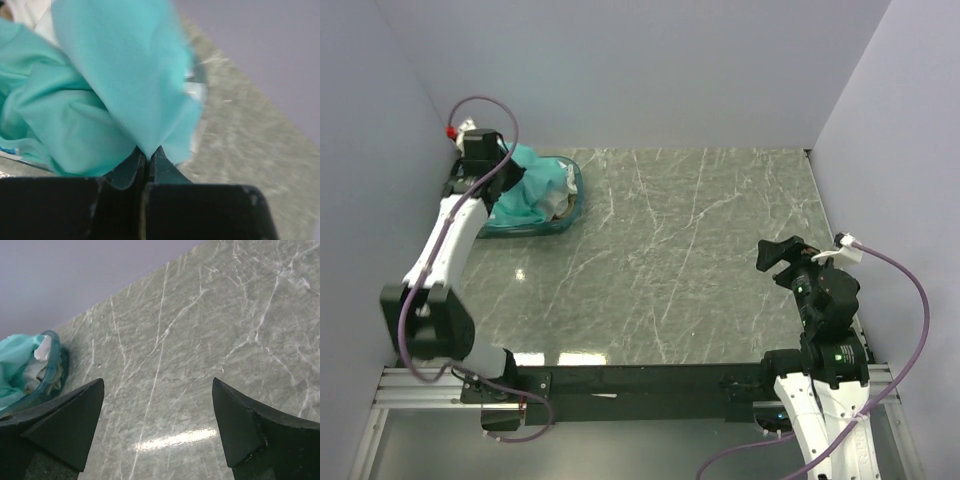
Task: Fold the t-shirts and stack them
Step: Grab the tshirt from the pile, then move the tshirt to the center of the board
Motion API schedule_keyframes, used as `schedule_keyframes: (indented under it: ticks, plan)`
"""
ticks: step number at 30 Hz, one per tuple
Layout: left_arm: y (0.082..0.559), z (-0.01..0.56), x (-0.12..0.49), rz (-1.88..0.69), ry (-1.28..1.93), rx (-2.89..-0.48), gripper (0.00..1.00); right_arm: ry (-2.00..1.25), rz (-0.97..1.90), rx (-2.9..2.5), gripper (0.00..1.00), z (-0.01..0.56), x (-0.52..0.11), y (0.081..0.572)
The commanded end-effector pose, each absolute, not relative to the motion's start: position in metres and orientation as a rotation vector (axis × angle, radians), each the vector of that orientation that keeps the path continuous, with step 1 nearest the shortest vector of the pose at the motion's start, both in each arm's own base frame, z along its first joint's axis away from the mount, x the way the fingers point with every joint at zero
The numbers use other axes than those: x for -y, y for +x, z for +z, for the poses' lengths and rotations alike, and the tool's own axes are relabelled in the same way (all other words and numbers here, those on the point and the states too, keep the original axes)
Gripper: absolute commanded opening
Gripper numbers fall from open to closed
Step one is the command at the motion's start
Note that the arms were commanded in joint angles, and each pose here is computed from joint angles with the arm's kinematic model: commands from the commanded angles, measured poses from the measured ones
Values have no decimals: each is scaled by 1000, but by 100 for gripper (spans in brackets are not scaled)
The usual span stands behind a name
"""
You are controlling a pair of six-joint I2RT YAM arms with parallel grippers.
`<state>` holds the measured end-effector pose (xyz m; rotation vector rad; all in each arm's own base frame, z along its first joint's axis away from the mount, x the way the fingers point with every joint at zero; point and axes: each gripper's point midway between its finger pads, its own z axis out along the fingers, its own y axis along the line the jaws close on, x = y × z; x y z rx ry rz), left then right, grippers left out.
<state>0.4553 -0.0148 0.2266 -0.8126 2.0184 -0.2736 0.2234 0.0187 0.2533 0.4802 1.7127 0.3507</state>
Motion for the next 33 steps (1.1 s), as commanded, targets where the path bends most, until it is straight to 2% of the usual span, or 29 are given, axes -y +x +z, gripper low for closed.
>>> schedule_keyframes:
  ticks: [1, 7, 10, 13, 17, 20, 24, 25, 26, 27, 28, 29, 33]
  plan:
    - [432, 356, 38, -489, -610, -1722, 1, 474, 343, -1682, 95, 257, -16, 223]
    - [357, 483, 81, -687, -357, -1408, 1, 500, 375, -1724, 97, 247, -21, 223]
    - [323, 533, 116, -821, -186, -1322, 1, 497, 377, -1731, 97, 247, -22, 224]
    - [299, 559, 166, -958, 14, -1299, 1, 505, 371, -1710, 97, 250, -20, 224]
    - [272, 562, 225, -1153, 243, -1304, 4, 522, 361, -1682, 98, 252, -16, 221]
    - [261, 542, 267, -1253, 350, -1361, 11, 524, 341, -1669, 98, 252, -12, 217]
    - [300, 478, 298, -1214, 287, -1550, 15, 535, 316, -1665, 98, 254, -7, 214]
    - [313, 456, 301, -1188, 251, -1613, 19, 537, 313, -1675, 98, 253, -7, 214]
    - [328, 437, 300, -1135, 197, -1666, 29, 541, 311, -1682, 98, 251, -7, 215]
    - [344, 407, 306, -1096, 176, -1741, 48, 541, 308, -1694, 98, 249, -7, 216]
    - [352, 387, 308, -1065, 155, -1798, 94, 543, 308, -1712, 98, 246, -8, 216]
    - [358, 360, 307, -1014, 138, -1891, 99, 542, 306, -1726, 98, 243, -9, 216]
    - [371, 299, 295, -867, 32, -2059, 100, 523, 328, -1793, 98, 230, -16, 219]
